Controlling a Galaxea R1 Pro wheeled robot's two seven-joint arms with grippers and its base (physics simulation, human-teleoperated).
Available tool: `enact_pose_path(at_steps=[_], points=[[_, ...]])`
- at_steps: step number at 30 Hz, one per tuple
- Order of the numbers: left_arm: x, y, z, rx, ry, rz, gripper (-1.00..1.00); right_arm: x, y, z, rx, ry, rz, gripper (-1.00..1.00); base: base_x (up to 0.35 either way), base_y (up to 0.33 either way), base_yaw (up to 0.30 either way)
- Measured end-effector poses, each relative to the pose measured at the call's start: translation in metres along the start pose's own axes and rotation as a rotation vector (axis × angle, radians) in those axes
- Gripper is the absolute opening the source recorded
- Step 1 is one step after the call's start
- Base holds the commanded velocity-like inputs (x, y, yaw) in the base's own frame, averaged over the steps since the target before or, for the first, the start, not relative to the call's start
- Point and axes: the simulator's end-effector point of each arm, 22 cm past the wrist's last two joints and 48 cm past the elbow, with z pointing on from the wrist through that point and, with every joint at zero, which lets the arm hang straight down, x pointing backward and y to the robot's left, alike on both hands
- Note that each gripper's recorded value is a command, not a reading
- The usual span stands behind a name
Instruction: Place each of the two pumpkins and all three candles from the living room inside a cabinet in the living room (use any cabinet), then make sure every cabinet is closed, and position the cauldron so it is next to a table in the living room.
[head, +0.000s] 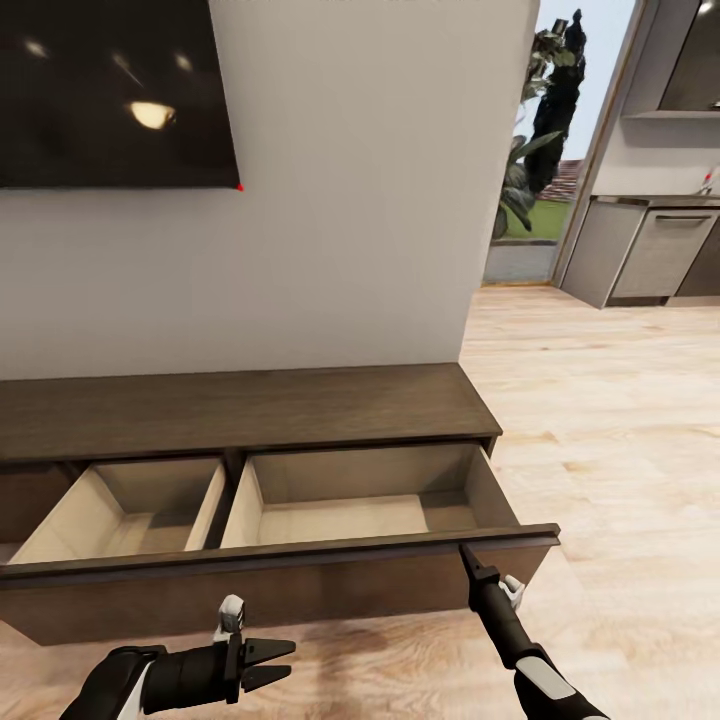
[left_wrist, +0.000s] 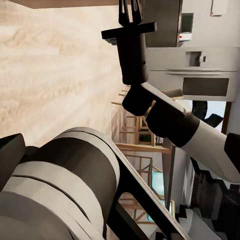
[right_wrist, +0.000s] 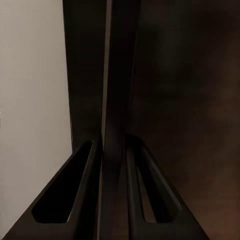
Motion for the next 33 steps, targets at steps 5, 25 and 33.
enact_pose_path(at_steps=[5, 25, 33], points=[[0.0, 0.0, 0.0, 0.0, 0.0, 0.0, 1.0, 0.0, 0.0, 0.0, 0.0, -0.002, 0.0, -1.0, -0.099, 0.0, 0.0], [0.0, 0.0, 0.0, 0.0, 0.0, -0.001, 1.0, -0.003, 0.001, 0.01, 0.018, -0.003, -0.001, -1.0, -0.039, 0.0, 0.0], [0.0, 0.0, 0.001, 0.001, 0.0, -0.001, 1.0, -0.003, 0.001, 0.01, 0.018, -0.003, -0.001, -1.0, 0.0, 0.0, 0.0]])
